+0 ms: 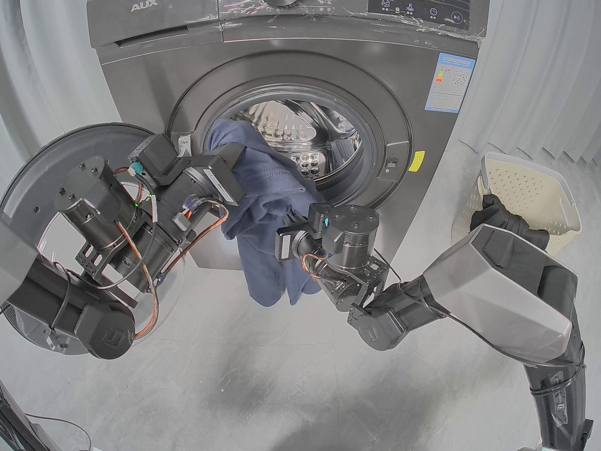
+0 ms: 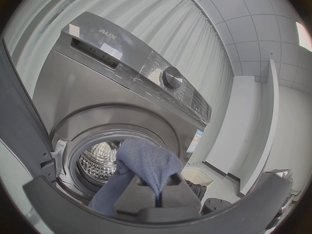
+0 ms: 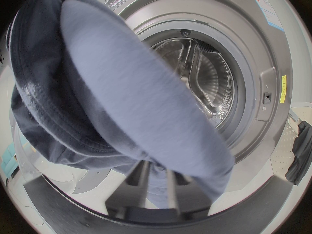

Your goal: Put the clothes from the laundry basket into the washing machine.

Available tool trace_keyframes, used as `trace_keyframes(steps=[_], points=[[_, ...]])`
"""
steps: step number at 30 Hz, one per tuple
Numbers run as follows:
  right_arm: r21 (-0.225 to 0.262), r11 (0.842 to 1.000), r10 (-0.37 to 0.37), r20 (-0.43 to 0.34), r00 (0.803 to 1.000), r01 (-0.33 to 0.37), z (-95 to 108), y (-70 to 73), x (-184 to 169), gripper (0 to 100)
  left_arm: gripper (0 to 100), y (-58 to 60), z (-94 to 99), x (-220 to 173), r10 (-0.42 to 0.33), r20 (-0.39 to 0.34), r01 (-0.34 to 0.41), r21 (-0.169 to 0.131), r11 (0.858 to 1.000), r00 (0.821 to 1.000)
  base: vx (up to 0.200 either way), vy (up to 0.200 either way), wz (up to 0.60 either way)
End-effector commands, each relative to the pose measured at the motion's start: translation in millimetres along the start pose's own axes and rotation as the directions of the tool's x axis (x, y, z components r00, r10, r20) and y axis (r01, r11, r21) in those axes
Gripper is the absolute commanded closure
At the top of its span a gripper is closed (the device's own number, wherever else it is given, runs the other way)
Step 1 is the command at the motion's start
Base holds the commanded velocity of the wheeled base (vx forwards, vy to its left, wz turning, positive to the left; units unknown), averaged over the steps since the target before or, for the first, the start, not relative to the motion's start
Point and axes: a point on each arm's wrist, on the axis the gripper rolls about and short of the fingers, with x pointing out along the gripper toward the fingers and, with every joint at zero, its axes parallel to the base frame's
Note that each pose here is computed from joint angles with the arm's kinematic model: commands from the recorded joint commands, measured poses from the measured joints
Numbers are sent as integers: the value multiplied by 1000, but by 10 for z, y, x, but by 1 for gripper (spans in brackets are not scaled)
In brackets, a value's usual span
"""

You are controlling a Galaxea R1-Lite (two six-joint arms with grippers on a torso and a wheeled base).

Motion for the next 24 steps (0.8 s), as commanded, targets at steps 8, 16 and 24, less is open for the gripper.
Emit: trace_keyframes(steps=[8, 16, 24], points=[[6, 1000, 8, 10, 1000, -8, 303, -37, -209, 100, 100, 19, -13, 5, 5, -3, -5, 1, 1000, 1000, 0, 0, 0], [-5, 999, 49, -33, 998, -50, 98, 69, -284, 100, 100, 8, 11, 4, 1, 4, -2, 1, 1000, 1000, 0, 0, 0], [-1, 996, 86, -57, 995, -86, -10, 119, -292, 0, 100, -3, 33, 6, -2, 12, 2, -1, 1000, 1000, 0, 0, 0]])
